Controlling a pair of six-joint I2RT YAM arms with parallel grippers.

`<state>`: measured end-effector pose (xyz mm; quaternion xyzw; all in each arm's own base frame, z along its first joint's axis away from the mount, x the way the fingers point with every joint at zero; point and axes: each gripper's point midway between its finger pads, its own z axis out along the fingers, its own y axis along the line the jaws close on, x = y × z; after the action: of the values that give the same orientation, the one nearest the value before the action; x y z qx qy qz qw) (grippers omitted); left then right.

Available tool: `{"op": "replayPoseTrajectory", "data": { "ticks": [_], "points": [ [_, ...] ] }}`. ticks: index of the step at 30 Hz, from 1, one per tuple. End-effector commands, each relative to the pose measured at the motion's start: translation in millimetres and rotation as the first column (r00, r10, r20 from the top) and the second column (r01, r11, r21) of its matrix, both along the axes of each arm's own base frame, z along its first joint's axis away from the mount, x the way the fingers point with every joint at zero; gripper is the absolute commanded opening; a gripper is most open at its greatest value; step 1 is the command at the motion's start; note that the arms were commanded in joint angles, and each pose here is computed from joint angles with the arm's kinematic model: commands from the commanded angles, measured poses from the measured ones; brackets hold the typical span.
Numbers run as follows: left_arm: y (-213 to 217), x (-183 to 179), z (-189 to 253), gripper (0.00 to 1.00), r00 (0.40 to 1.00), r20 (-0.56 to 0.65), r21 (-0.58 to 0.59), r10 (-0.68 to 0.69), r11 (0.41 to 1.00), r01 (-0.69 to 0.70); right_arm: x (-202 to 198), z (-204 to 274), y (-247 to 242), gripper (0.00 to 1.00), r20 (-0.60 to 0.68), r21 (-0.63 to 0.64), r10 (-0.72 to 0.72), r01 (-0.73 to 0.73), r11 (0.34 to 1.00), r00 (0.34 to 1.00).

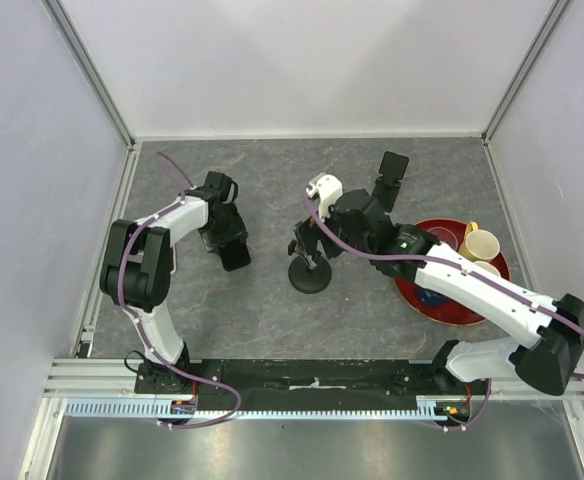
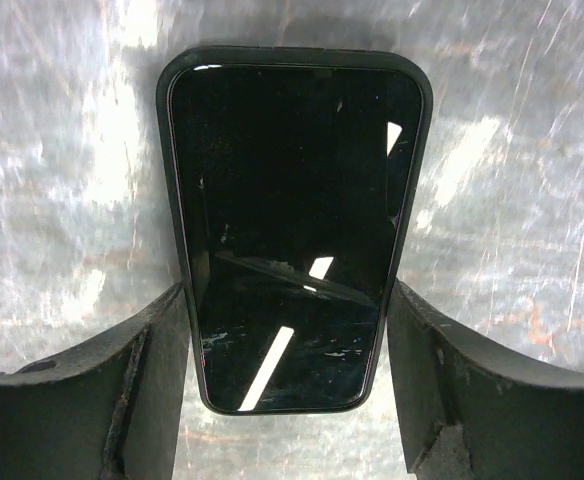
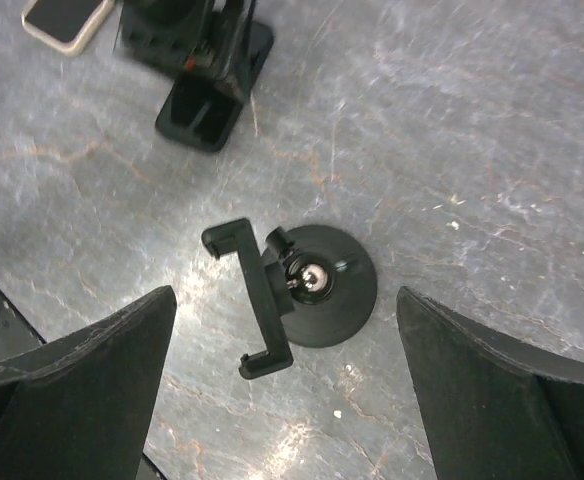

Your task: Place the phone on the phone stand

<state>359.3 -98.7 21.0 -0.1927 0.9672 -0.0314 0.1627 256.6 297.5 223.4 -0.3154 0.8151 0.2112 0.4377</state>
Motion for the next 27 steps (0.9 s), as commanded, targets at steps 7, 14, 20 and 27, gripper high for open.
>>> {"op": "replayPoseTrajectory", "data": {
  "ticks": [7, 14, 20, 27],
  "points": [
    [-33, -8, 59, 0.02, 0.986, 0.122, -0.357, 0.111, 0.932, -0.061, 16, 80, 17, 0.98, 0.084, 0.185, -0.183, 0.165, 0.969, 0.980],
    [-33, -5, 106, 0.02, 0.952, 0.214, -0.519, 0.219, 0.851, -0.079, 21, 80, 43, 0.98, 0.056, 0.253, -0.195, 0.175, 0.952, 0.979],
    [-34, -1, 166, 0.02, 0.917, 0.273, -0.664, 0.290, 0.747, -0.039, 17, 82, 69, 0.98, 0.041, 0.329, -0.273, 0.245, 0.912, 0.961],
    [-39, -12, 237, 0.02, 0.865, 0.341, -0.787, 0.369, 0.614, 0.049, 12, 84, 91, 0.96, 0.016, 0.429, -0.289, 0.255, 0.867, 0.957]
  ]
}}
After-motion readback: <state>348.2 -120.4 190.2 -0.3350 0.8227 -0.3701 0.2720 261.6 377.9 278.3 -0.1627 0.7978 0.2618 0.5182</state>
